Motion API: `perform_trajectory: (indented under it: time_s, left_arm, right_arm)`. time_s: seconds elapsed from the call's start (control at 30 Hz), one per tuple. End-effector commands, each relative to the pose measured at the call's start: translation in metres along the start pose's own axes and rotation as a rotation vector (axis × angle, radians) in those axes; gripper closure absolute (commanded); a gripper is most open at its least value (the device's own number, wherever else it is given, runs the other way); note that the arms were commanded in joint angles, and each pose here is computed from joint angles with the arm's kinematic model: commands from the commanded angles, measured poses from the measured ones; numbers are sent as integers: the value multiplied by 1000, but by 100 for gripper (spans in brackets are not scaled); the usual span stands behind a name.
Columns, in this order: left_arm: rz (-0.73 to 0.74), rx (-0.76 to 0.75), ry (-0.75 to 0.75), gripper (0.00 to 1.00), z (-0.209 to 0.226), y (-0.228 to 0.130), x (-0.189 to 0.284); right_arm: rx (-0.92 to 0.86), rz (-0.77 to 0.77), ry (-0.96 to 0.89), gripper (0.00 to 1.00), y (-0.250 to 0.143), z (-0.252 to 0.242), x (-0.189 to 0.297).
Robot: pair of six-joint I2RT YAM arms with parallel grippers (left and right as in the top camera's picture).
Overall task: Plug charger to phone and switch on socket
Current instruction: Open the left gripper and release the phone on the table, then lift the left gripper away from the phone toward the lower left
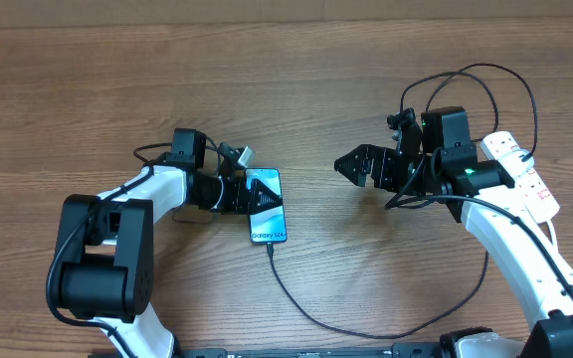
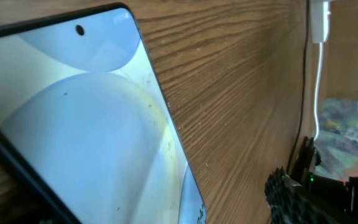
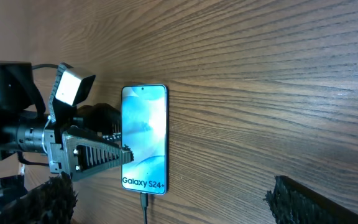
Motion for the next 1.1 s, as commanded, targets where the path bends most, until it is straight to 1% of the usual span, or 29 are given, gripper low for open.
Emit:
perform_trajectory:
  time_s: [0.0,0.1,0.27,0.33,0.43,0.6,0.7,0.9,1.07]
  left_arm:
    - [-13,104,446,17,77,-9,2]
    - [-20,117,488,11,79,-7,5]
    - [-37,128,532,7,80,-1,10]
    - [-43,131,533,0,79,2,12]
    - [-56,125,540,0,75,9,15]
    - [-74,149,627,0,75,18,28]
    - [-82,149,647,0,67,25,36]
    - [-163,172,633,0,38,44,59]
    - [-268,114,603,0,-1,52,90]
  right_arm:
    - [23,-36,-9,0,10,2,7]
    - [23,-36,-9,0,10,2,7]
    - [23,-36,-9,0,10,2,7]
    - [23,-36,-9,0,10,2,7]
    - [23,-36,-9,0,10,2,7]
    - [23,-36,-9,0,10,2,7]
    - [23,-36,-9,0,10,2,7]
    - [23,-36,-9,0,10,2,7]
    - [23,-36,-9,0,10,2,7]
Point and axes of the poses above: each gripper's point midway between its finger pads, its own x axis back along the fingers, its own z axis along the line the jaws close on, y = z × x, the point moved 5 cm from there along x, back along the fingers, and after that the axes turned 14 degrees about x, right-handed, at the moved point
